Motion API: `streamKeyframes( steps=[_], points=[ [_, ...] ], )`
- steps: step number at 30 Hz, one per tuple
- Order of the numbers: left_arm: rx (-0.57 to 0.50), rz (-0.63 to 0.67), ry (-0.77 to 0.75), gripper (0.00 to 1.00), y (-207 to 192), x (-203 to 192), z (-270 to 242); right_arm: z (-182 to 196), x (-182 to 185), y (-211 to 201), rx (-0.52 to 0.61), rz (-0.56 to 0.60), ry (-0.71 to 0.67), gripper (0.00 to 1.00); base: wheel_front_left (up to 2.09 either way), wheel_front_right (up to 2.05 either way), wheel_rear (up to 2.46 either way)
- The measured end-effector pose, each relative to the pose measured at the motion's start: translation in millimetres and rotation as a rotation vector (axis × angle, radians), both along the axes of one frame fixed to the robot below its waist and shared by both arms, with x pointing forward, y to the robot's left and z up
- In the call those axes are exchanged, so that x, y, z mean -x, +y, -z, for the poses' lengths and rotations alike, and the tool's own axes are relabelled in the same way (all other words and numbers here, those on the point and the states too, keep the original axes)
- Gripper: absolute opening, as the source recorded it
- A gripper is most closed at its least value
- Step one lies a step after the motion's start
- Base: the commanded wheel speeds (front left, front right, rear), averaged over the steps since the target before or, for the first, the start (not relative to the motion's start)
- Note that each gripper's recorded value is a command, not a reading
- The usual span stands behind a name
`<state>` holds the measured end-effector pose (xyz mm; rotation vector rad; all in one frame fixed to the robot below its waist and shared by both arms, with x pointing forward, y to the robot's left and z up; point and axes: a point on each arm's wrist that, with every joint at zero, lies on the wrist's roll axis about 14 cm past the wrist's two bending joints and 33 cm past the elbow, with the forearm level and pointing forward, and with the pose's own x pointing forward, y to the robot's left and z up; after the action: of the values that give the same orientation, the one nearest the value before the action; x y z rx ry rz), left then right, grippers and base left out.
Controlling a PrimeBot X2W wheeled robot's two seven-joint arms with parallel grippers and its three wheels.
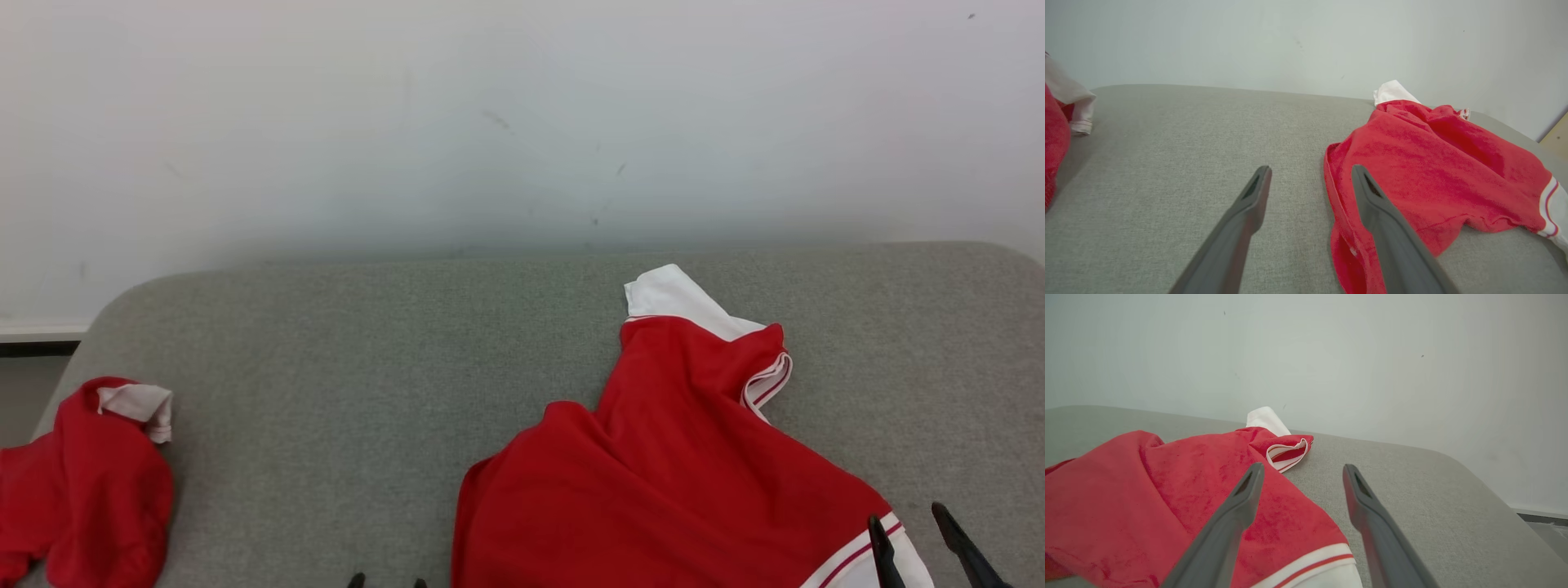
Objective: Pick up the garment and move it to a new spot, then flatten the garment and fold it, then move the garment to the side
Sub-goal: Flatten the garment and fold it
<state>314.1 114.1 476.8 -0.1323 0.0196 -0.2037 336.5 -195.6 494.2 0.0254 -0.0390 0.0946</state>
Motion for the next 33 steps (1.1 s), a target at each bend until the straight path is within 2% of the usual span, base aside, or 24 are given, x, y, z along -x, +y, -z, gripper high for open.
streamKeyframes(
  steps=[8, 14, 24, 33],
  points=[
    [-0.004, 0.155, 0.167, 1.0, -42, 6, 30, 68, 31, -31, 0.05, 0.035, 0.305, 1.0, 0.0, 0.0, 0.0],
    [0.022, 0.239, 0.248, 1.0, -64, 9, 39, 98, 50, -45, 0.025, 0.071, 0.442, 1.0, 0.0, 0.0, 0.0],
    [0.007, 0.278, 0.296, 1.0, -67, 4, 46, 132, 69, -52, -0.048, 0.113, 0.569, 1.0, 0.0, 0.0, 0.0],
    [0.003, 0.269, 0.32, 1.0, -64, 2, 51, 141, 59, -40, -0.085, 0.081, 0.584, 1.0, 0.0, 0.0, 0.0]
  ],
)
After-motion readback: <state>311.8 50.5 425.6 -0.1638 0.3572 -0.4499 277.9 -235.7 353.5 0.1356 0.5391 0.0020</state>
